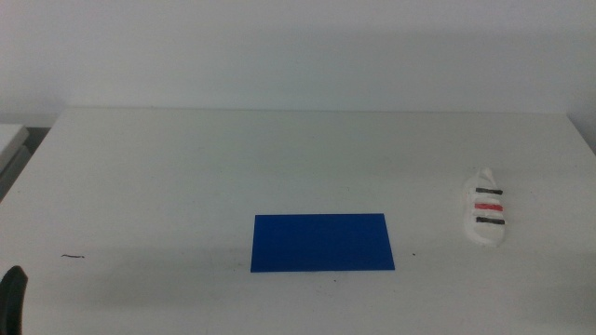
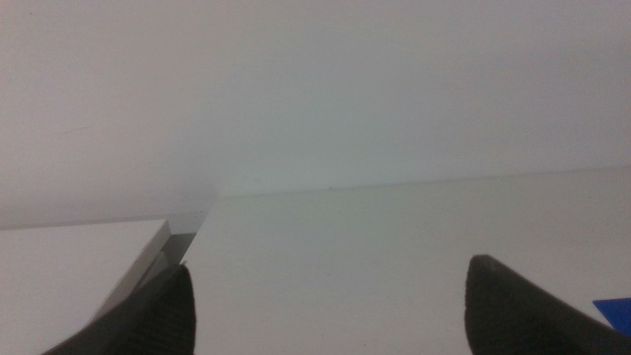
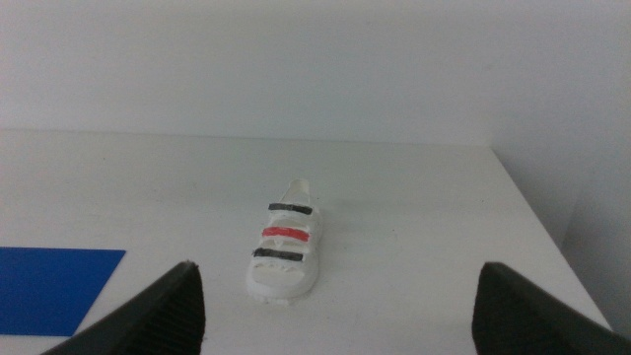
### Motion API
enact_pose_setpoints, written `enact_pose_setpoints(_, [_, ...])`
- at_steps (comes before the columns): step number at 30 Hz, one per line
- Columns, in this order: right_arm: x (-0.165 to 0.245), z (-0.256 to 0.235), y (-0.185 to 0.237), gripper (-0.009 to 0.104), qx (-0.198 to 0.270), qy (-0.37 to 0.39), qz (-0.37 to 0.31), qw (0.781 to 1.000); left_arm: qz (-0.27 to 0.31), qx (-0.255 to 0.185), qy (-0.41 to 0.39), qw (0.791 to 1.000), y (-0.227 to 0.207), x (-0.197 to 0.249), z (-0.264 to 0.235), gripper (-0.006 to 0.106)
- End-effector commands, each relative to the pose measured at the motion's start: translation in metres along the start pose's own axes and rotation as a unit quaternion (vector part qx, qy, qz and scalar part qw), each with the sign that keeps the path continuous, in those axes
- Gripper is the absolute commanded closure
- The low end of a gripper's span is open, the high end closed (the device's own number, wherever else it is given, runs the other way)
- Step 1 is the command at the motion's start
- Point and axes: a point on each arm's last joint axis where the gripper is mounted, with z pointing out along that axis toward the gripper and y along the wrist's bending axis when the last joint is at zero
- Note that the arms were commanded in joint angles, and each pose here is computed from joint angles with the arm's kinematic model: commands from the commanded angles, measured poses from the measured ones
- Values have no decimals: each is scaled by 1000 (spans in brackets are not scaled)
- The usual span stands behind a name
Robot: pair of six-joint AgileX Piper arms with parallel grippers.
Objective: Use one arm to grab the shoe from the table and place it on the mat.
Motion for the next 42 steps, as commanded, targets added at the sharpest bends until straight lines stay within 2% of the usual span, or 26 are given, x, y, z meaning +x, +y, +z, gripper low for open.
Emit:
enact_pose_setpoints(1, [1,0,0,18,3,0,3,1000,-3,1,-4,1000,0,-1,0,7])
enact_pose_setpoints(6, [-11,-7,0,18,-2,38,23,999,-3,1,-4,1000,0,-1,0,7])
enact_pose_setpoints(10, [-50,-17,-1,18,-3,43,22,999,-3,1,-4,1000,0,-1,0,7])
enact_pose_setpoints(16, [-111,6,-2,18,-5,129,14,992,-3,1,-4,1000,0,-1,0,7])
enact_pose_setpoints(18, [-130,21,1,18,-18,183,53,982,-3,1,-4,1000,0,-1,0,7])
enact_pose_setpoints(23, [-155,84,3,18,-27,328,60,942,-3,1,-4,1000,0,-1,0,7])
enact_pose_setpoints(26, [-155,130,5,18,-30,396,79,914,-3,1,-4,1000,0,-1,0,7])
enact_pose_setpoints(29, [-151,173,5,18,-16,426,69,902,-3,1,-4,1000,0,-1,0,7])
enact_pose_setpoints(34, [-124,243,3,18,44,492,87,865,-3,1,-4,1000,0,-1,0,7])
enact_pose_setpoints(38, [-96,283,14,18,53,523,67,848,-3,1,-4,1000,0,-1,0,7])
enact_pose_setpoints(42, [-75,311,27,18,43,534,53,843,-3,1,-4,1000,0,-1,0,7])
